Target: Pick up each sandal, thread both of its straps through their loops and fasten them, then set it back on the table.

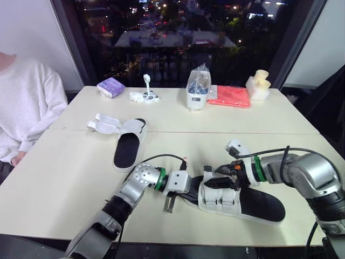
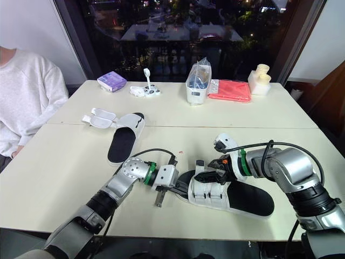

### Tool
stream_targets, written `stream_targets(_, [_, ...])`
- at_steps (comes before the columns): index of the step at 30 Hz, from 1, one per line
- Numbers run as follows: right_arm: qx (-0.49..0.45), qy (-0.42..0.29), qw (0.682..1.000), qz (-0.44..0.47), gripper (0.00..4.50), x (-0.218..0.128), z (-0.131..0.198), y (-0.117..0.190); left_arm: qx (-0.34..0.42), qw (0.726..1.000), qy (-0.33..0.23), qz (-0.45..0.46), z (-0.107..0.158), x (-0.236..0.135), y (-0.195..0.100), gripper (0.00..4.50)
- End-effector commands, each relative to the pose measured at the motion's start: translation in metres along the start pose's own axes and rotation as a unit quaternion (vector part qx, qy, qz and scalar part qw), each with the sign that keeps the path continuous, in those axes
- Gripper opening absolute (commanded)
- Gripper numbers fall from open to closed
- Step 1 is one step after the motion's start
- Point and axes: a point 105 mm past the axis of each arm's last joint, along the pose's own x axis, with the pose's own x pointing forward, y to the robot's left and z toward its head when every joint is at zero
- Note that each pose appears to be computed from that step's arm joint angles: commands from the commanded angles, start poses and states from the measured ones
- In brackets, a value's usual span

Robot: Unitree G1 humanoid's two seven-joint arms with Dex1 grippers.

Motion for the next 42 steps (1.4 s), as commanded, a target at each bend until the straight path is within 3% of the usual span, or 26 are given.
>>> stream_targets(1, [-0.003, -0.026, 1.000, -0.015, 4.45, -0.006, 0.018, -0.006, -0.020, 0.998, 0.033, -0.047, -0.017, 0.009, -0.021, 0.00])
stream_targets(13, [0.056, -0.023, 0.998, 0.035, 4.45, 0.004, 0.028, 0.002, -0.020, 0.998, 0.035, -0.046, -0.018, 0.008, -0.022, 0.00])
stream_targets(16, [0.057, -0.027, 0.997, 0.041, 3.12, 0.006, 0.030, 0.003, -0.021, 0.998, 0.036, -0.045, -0.018, 0.008, -0.021, 0.00])
stream_targets(21, [0.051, -0.040, 0.997, 0.044, 0.39, 0.007, 0.036, 0.005, -0.019, 0.998, 0.037, -0.048, -0.018, 0.008, -0.022, 0.00])
stream_targets(22, [0.050, -0.044, 0.997, 0.045, 0.10, 0.006, 0.038, 0.006, -0.019, 0.998, 0.037, -0.049, -0.018, 0.008, -0.022, 0.00])
stream_targets(33, [-0.012, -0.120, 0.987, 0.104, 0.10, -0.042, 0.068, 0.050, -0.018, 0.997, 0.040, -0.066, -0.018, 0.010, -0.028, 0.00])
stream_targets(42, [-0.003, -0.134, 0.990, 0.051, 0.10, -0.040, 0.072, 0.029, -0.012, 0.997, 0.040, -0.072, -0.017, 0.011, -0.027, 0.00])
